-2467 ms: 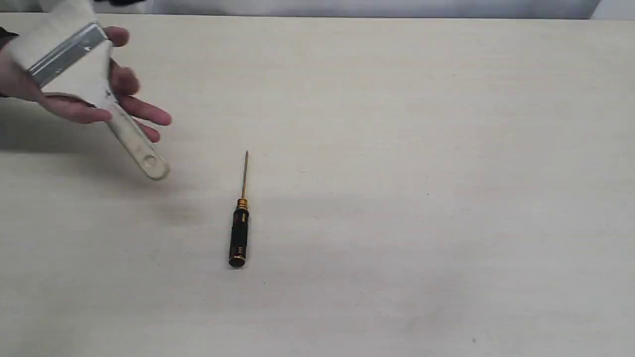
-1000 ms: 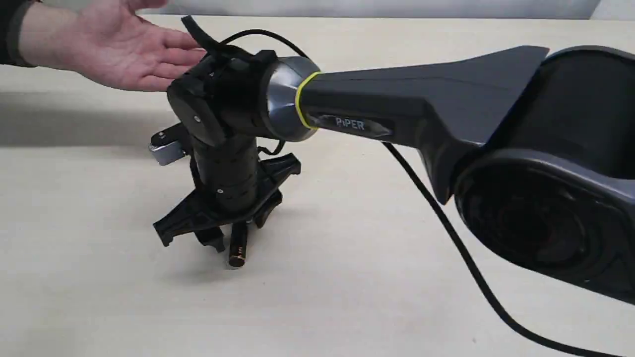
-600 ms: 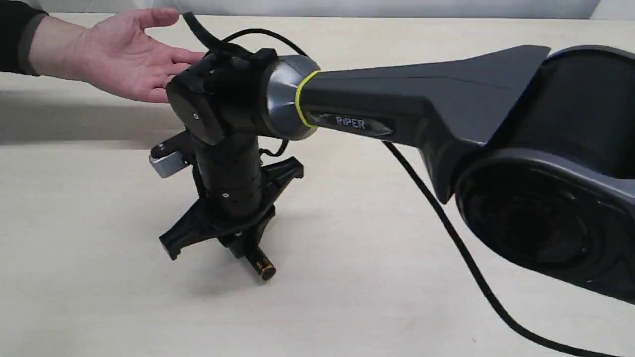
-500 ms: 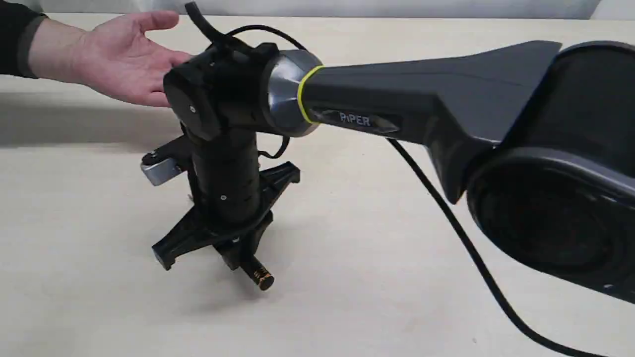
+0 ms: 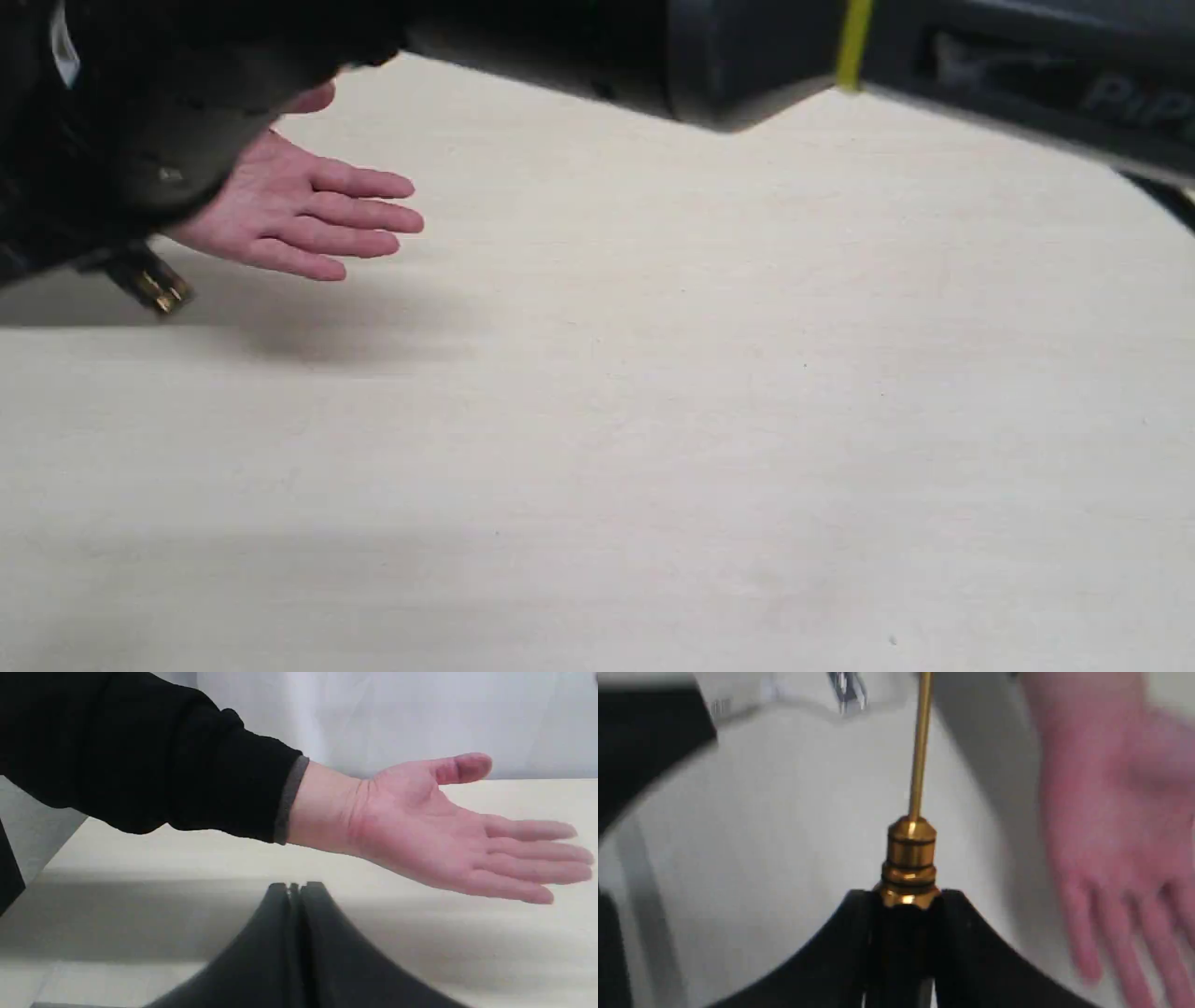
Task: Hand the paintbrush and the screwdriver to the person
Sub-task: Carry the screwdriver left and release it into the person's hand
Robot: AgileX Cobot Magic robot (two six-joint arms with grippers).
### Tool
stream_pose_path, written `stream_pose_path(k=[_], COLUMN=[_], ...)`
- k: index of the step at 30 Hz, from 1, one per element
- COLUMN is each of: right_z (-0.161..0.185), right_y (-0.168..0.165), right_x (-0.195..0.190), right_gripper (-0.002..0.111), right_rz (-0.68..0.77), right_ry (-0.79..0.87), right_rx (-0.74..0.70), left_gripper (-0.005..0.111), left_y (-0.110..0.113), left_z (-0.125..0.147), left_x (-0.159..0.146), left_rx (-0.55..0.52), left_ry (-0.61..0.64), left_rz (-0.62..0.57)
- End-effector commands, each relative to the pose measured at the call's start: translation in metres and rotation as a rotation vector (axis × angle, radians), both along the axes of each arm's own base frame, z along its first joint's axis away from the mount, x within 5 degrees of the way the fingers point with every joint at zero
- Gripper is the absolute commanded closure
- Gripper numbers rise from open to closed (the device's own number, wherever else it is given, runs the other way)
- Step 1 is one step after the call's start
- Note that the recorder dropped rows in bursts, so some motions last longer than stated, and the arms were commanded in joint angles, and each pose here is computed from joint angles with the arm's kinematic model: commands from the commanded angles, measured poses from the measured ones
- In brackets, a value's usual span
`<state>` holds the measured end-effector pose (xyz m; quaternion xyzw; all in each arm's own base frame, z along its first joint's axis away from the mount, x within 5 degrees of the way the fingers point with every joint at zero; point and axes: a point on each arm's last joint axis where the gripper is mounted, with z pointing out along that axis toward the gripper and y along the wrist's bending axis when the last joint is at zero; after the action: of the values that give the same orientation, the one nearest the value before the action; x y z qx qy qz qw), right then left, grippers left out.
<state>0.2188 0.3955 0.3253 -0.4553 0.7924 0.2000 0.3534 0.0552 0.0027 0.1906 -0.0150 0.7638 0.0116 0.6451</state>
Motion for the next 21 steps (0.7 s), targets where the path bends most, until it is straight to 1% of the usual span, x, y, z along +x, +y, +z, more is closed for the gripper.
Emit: stream_pose_path(k=[1,3,5,7,10,13,15,18,21], right_z=[0.013,0.006,-0.006,-0.027,-0.057,-0.084,-0.095,-0.109,-0.113], right_y=[0.004,0.003,-0.001,-0.007,-0.012,-0.009,-0.007,-0.007,-0.010], right_x=[0.016,0.034,0.049,0.070,0.089,0.098,0.098,0.098,0.096], right_gripper=[0.104,0.104,0.104,0.104,0.104,0.104,0.103,0.096,0.081], right_rz=[-0.011,-0.043,-0.086,-0.150,-0.201,-0.223,-0.228,-0.231,-0.204], right_ry=[-0.129,-0.146,-0.125,-0.075,-0.015,0.039,0.071,0.108,0.115], right_rx=[0.156,0.183,0.175,0.137,0.084,0.052,0.040,-0.008,-0.072], left_gripper=[0.107,0.107,0.107,0.107,0.107,0.107,0.107,0.107,0.107], left_y=[0.000,0.000,-0.001,-0.001,-0.001,-0.001,-0.001,-0.001,-0.001], left_z=[0.000,0.000,0.000,0.000,0.000,0.000,0.000,0.000,0.000], left_x=[0.000,0.000,0.000,0.000,0.000,0.000,0.000,0.000,0.000], left_rx=[-0.002,-0.002,-0.004,-0.006,-0.006,-0.006,-0.006,-0.006,-0.006], left_ry=[-0.007,-0.007,-0.007,-0.004,-0.004,-0.004,-0.004,-0.004,-0.004], left_rz=[-0.008,-0.008,-0.009,-0.009,-0.009,-0.009,-0.009,-0.009,-0.009])
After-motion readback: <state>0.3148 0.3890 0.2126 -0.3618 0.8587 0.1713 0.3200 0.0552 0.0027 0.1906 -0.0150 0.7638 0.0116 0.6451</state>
